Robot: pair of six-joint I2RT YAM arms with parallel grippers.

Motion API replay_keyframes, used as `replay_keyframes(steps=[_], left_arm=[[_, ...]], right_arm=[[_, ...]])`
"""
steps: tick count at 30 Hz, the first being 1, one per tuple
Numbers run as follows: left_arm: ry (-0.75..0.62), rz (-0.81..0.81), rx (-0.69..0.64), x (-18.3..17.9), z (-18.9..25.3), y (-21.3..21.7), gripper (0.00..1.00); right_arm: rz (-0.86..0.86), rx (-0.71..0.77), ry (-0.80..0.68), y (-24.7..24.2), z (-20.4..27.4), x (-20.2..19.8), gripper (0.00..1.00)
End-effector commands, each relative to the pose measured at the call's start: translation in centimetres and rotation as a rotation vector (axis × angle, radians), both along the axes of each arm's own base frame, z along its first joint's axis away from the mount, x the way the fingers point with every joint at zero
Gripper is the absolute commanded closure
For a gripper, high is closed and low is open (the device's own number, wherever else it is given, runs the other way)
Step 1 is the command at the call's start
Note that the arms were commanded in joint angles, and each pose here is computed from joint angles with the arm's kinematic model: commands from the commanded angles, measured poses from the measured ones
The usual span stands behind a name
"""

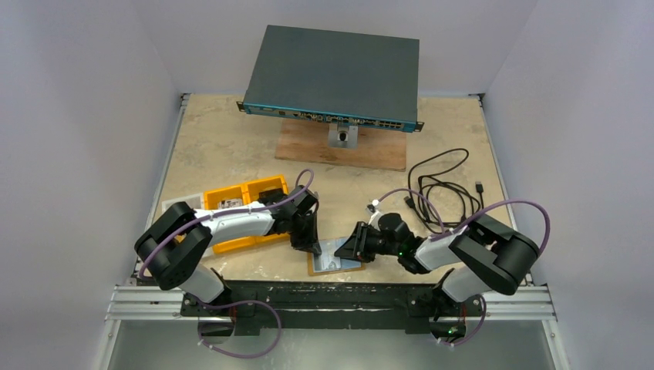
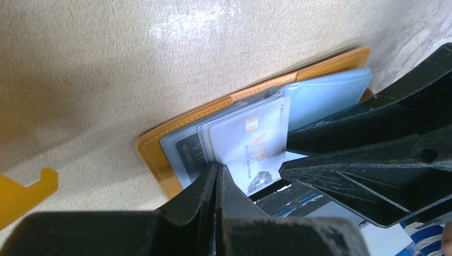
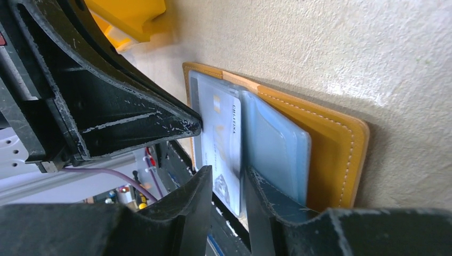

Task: Take the credit cards out of the card holder
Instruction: Remove the credit card from the card holder.

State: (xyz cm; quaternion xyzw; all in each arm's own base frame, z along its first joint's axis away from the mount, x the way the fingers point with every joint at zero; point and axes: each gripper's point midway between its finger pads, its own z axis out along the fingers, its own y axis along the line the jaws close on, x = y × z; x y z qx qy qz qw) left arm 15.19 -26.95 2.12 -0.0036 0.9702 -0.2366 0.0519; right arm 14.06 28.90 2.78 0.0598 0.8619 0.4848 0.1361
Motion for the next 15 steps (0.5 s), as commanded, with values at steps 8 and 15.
replay_keyframes(steps=[8, 15], left_arm=[[0.024, 0.014, 0.132, -0.68, -2.44, 2.32, 1.0], [0.024, 0.012, 0.136, -0.62, -2.42, 2.31, 1.0]], right_arm=[[-0.012, 0.146, 0.019, 0.36, 1.33, 0.05, 0.8], [-0.032, 0.148, 0.027, 0.01, 1.05, 0.13, 0.95]])
